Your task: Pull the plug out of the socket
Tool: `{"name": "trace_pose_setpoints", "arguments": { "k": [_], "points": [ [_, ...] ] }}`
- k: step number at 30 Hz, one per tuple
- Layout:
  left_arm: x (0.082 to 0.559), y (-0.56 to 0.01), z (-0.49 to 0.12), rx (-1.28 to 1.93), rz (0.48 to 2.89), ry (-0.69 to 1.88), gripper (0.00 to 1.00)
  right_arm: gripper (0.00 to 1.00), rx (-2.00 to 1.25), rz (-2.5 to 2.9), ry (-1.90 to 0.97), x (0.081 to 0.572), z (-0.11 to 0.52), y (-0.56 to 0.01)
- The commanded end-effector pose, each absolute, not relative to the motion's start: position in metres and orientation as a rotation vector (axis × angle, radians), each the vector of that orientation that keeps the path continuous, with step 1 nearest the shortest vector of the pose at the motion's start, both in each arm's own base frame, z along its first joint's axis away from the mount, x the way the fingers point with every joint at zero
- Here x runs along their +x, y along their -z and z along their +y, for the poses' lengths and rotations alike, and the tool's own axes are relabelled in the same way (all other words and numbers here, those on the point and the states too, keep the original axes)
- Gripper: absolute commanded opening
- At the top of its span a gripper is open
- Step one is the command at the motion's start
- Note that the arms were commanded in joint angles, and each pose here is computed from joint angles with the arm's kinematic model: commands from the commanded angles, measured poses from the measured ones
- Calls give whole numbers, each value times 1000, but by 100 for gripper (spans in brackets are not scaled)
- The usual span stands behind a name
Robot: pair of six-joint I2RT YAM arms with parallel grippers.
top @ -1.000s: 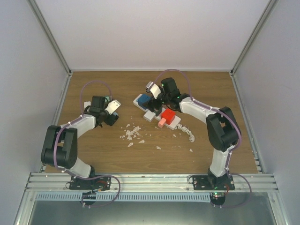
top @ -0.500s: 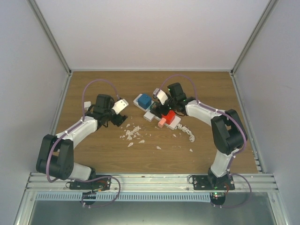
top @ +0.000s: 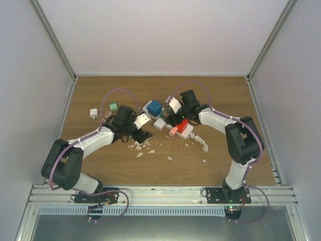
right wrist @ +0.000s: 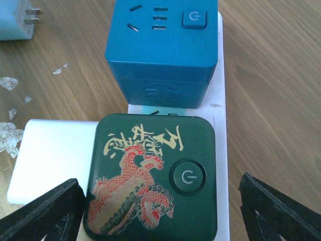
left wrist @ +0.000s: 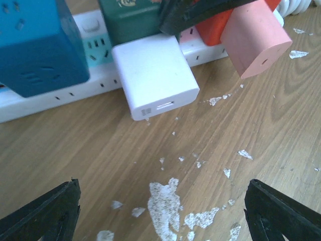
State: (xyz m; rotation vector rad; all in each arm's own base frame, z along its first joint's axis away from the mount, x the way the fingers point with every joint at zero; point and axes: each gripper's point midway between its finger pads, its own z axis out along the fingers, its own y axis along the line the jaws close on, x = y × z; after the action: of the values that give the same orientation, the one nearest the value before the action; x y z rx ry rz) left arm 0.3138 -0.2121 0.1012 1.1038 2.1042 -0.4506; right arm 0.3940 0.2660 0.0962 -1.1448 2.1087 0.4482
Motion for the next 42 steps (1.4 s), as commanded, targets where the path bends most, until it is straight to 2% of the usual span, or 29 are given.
{"name": "trace_pose_setpoints", "arguments": {
  "k": [1,11,17,24,28,29,37,42],
  "points": [
    [324,-105,-237,1055,2078,542,90,82,-1113,2118,-430,409,265,-92],
    [345,-88,-273,1052,2072,481,92,65,-1097,2136,-441,412,267,-82],
    [365,-79,-283,1008,2101,455,88,56,-1091,2140,-442,412,267,-79],
    [375,-77,-287,1000,2086,411,73,49,-1067,2143,-418,413,263,-76],
    [369,-76,-284,1026,2081,401,51,42,-1038,2148,-362,419,257,-76],
    [367,-75,-282,1032,2083,395,49,40,-1032,2149,-346,420,255,-76],
    [343,-73,-269,1103,2089,382,34,23,-962,2162,-240,433,242,-75],
    [328,-67,-259,1144,2103,367,30,18,-917,2171,-197,440,231,-74]
  ]
}}
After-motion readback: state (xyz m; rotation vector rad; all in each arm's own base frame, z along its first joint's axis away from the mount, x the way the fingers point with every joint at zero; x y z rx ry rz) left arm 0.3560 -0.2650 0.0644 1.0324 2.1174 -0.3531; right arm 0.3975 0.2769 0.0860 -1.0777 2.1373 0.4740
